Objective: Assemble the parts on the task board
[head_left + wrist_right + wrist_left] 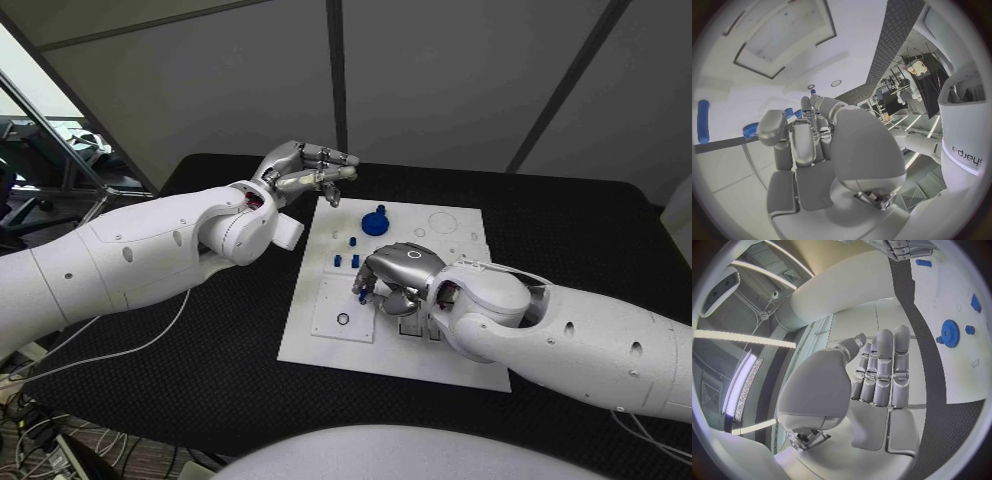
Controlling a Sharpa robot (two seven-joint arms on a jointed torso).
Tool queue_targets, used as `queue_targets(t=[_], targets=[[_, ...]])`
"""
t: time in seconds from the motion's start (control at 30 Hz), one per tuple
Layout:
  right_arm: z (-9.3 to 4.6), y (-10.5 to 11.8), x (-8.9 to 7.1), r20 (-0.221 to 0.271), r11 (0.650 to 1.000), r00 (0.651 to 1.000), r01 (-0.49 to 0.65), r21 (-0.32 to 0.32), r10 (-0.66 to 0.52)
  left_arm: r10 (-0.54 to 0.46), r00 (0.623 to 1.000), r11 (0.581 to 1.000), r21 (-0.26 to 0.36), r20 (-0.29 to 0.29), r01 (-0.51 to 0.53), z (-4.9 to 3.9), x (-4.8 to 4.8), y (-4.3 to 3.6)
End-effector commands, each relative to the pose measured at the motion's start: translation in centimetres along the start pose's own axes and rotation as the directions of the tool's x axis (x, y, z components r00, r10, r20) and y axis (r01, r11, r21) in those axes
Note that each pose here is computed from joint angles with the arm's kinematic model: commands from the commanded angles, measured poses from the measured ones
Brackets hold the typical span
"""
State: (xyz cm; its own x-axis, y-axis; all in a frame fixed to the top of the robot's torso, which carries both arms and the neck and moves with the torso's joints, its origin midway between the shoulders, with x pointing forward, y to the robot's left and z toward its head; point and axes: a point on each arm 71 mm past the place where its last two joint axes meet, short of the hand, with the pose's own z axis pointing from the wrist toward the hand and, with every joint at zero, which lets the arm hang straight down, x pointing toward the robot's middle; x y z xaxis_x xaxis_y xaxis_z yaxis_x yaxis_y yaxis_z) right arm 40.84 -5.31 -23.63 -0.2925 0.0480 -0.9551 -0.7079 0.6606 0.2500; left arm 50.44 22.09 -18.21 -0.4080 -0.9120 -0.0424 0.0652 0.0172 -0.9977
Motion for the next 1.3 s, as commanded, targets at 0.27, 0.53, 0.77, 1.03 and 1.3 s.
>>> queue_targets(t=[0.27, 0.53, 0.77, 1.03, 1.3], targets=[[0.2, 0.1, 0.3, -0.036, 1.0, 0.999, 0.024, -0.016, -0.025, -0.009, 1.0, 1.0, 0.003, -0.01, 0.009, 0.06, 0.15, -0.14], [0.2, 0.0, 0.4, -0.043, 1.0, 0.999, 0.028, -0.013, -0.029, -0.009, 1.0, 1.0, 0.001, -0.01, 0.009, 0.05, 0.13, -0.13], [0.3, 0.0, 0.3, -0.035, 0.999, 0.998, 0.053, -0.001, -0.053, -0.009, 1.0, 1.0, -0.001, -0.011, 0.009, 0.07, 0.15, -0.11], [0.4, 0.6, 0.8, -0.066, 0.998, 0.996, 0.064, -0.019, -0.065, -0.01, 1.0, 1.0, -0.002, -0.014, 0.01, 0.12, 0.24, -0.09], [0.4, 0.5, 1.3, -0.081, 0.998, 0.994, 0.068, -0.008, -0.068, -0.011, 1.0, 1.0, -0.004, -0.016, 0.011, 0.13, 0.28, -0.08]])
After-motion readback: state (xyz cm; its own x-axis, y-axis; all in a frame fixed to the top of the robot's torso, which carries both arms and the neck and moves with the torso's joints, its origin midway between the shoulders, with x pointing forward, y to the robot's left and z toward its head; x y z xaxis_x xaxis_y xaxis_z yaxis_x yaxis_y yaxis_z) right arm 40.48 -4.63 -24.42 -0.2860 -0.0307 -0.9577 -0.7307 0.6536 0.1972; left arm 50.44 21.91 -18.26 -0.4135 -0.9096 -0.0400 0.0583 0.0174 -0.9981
